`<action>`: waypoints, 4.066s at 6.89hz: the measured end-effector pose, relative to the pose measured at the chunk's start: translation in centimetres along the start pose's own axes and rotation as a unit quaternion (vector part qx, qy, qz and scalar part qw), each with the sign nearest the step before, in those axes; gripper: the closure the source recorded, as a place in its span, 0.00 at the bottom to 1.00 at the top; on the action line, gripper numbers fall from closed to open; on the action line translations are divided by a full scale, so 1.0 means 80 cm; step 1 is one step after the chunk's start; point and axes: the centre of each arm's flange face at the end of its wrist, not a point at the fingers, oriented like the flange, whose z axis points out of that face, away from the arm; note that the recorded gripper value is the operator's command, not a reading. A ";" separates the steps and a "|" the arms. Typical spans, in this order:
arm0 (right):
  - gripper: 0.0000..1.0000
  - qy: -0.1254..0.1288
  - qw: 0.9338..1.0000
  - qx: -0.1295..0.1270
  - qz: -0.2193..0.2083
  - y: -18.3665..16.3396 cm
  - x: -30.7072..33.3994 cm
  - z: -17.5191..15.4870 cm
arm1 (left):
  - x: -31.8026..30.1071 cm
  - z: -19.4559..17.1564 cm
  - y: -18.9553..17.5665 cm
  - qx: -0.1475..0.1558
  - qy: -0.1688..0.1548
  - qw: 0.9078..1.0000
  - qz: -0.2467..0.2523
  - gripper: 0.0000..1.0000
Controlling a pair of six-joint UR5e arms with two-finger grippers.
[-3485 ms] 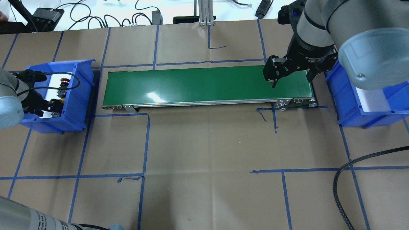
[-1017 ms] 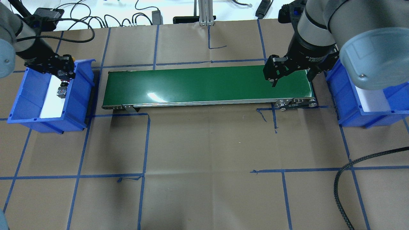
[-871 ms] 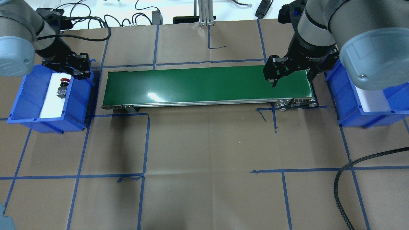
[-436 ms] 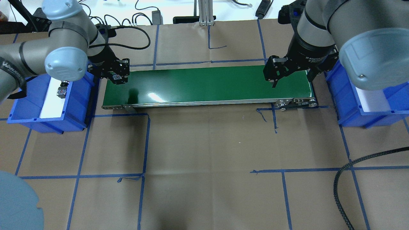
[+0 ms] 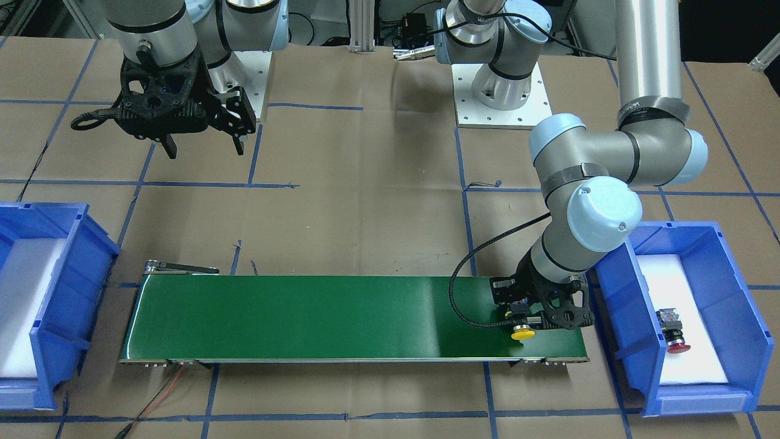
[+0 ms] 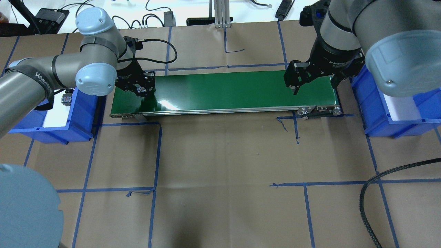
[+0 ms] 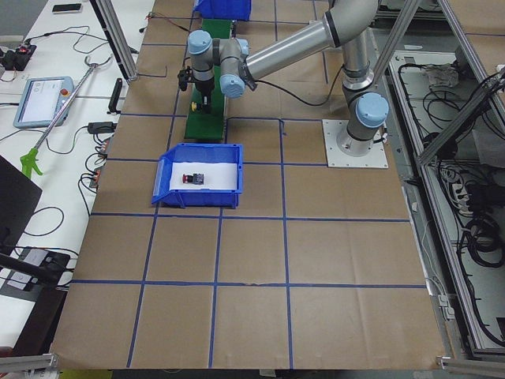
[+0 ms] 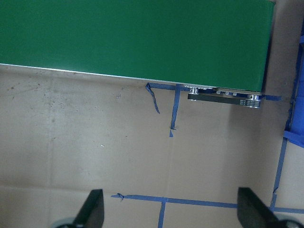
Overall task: Transport two buttons from left to right
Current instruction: 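Lift the yellow button and carry it onto the green conveyor, then release the yellow button on the belt and raise the left gripper, then lower the left gripper into the bin and grasp the red-capped button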
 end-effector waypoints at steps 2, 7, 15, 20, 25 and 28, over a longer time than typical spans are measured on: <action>0.00 0.000 1.000 0.000 -0.001 0.000 0.000 0.000 | 0.009 0.014 0.018 -0.006 0.001 1.000 -0.009 0.01; 0.00 0.000 1.000 0.000 -0.001 -0.001 0.000 0.001 | 0.009 -0.059 0.004 0.042 0.004 0.999 -0.020 0.00; 0.00 0.000 1.000 0.000 0.001 -0.001 0.000 0.000 | -0.198 -0.169 -0.012 0.055 -0.013 0.998 0.021 0.00; 0.00 0.000 1.000 0.000 0.001 -0.001 0.000 0.000 | -0.378 -0.100 -0.018 0.036 -0.014 0.999 0.024 0.00; 0.00 0.000 1.000 0.000 0.002 -0.001 0.000 0.001 | -0.395 0.012 -0.058 0.043 -0.017 0.998 0.032 0.00; 0.00 0.000 1.000 0.000 0.001 -0.001 0.000 0.001 | -0.387 0.049 -0.069 0.036 -0.013 0.999 0.038 0.46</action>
